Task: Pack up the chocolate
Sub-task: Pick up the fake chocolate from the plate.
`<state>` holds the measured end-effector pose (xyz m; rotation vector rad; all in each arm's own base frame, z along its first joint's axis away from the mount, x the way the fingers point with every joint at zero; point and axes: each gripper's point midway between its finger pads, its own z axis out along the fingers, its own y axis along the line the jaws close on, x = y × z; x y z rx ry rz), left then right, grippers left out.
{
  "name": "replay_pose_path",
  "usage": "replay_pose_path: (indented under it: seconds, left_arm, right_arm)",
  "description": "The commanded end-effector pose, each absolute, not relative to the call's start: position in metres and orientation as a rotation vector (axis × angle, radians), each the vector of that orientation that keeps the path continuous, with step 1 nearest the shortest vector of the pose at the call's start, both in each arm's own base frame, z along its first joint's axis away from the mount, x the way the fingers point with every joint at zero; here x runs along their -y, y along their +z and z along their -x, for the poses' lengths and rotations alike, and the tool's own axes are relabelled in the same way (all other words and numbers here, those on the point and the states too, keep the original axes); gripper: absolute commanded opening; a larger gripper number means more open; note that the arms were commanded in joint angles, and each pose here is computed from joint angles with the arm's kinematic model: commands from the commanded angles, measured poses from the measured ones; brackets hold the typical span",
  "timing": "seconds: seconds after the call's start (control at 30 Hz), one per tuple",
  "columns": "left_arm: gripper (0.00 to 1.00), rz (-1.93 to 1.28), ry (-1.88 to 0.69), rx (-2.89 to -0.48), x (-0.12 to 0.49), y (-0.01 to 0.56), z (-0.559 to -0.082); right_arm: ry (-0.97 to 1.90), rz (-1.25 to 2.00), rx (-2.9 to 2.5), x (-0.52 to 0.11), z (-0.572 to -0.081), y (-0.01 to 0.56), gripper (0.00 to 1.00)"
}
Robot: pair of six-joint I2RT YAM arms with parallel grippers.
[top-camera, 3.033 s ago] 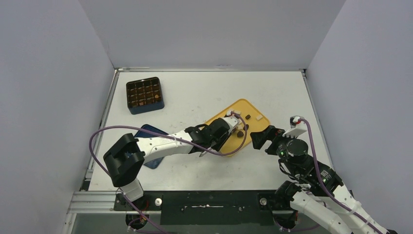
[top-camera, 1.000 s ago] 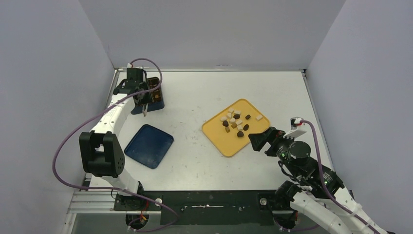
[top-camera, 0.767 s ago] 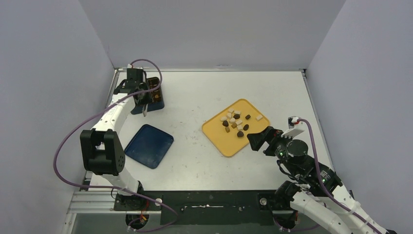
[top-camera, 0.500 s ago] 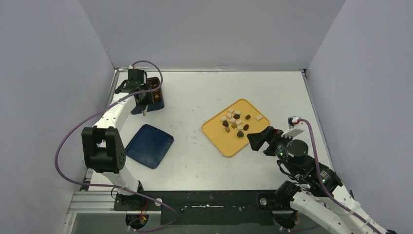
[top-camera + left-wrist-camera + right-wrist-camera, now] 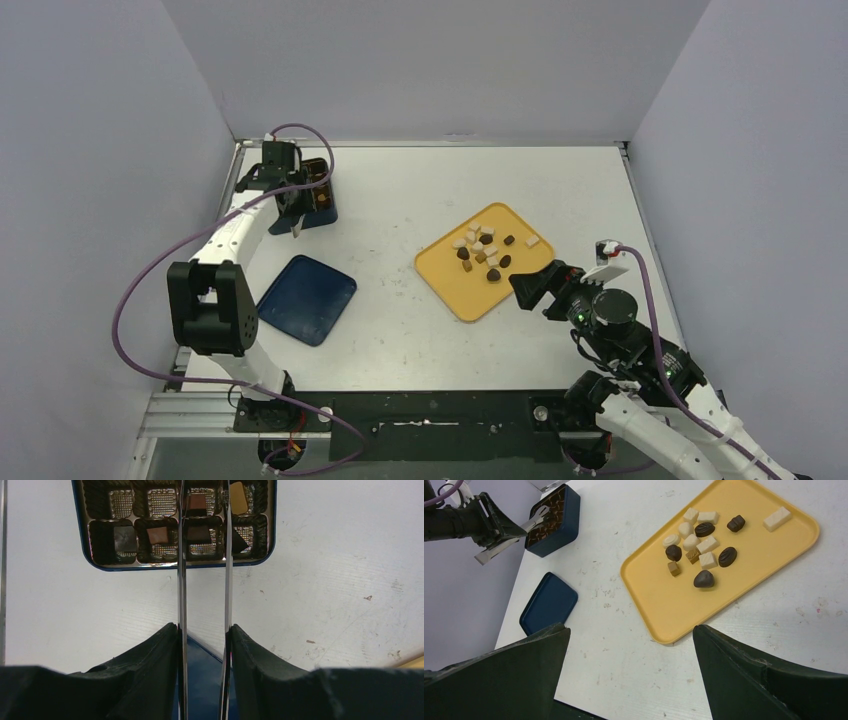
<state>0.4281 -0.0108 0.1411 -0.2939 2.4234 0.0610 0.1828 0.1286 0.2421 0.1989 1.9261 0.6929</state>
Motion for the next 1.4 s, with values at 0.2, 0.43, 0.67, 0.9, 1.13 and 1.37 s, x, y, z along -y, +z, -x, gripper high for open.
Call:
replay_pose_path:
  seconds: [0.2,0.43,0.67,0.9,1.13,1.37]
  left_arm:
    - [0.38,0.184,-0.178,-2.226,0.056,0.221,-0.42]
    - [0.38,0.0,-0.308,-2.249,0.125,0.22,-0.379]
    - [0.38,-0.18,-0.455,-2.222,0.201,0.219,-0.332]
    - [0.38,-0.41,-0.437,-2.229,0.276,0.191,-0.286]
    - [0.39,-0.629,-0.561,-2.13,0.335,0.18,-0.252]
    - [0.39,-0.816,-0.53,-2.074,0.362,0.16,-0.237]
  right_arm:
    - [0.7,-0.208,-1.877,-0.126,-0.184,0.257,1.0]
    - [0.684,-0.235,-1.847,-0.117,-0.184,0.261,1.0]
    - [0.65,-0.254,-1.835,-0.108,-0.183,0.268,1.0]
    - [0.638,-0.269,-1.821,-0.103,-0.183,0.274,1.0]
    - [0.631,-0.28,-1.816,-0.1,-0.182,0.277,1.0]
    - [0.625,-0.285,-1.81,-0.097,-0.182,0.279,1.0]
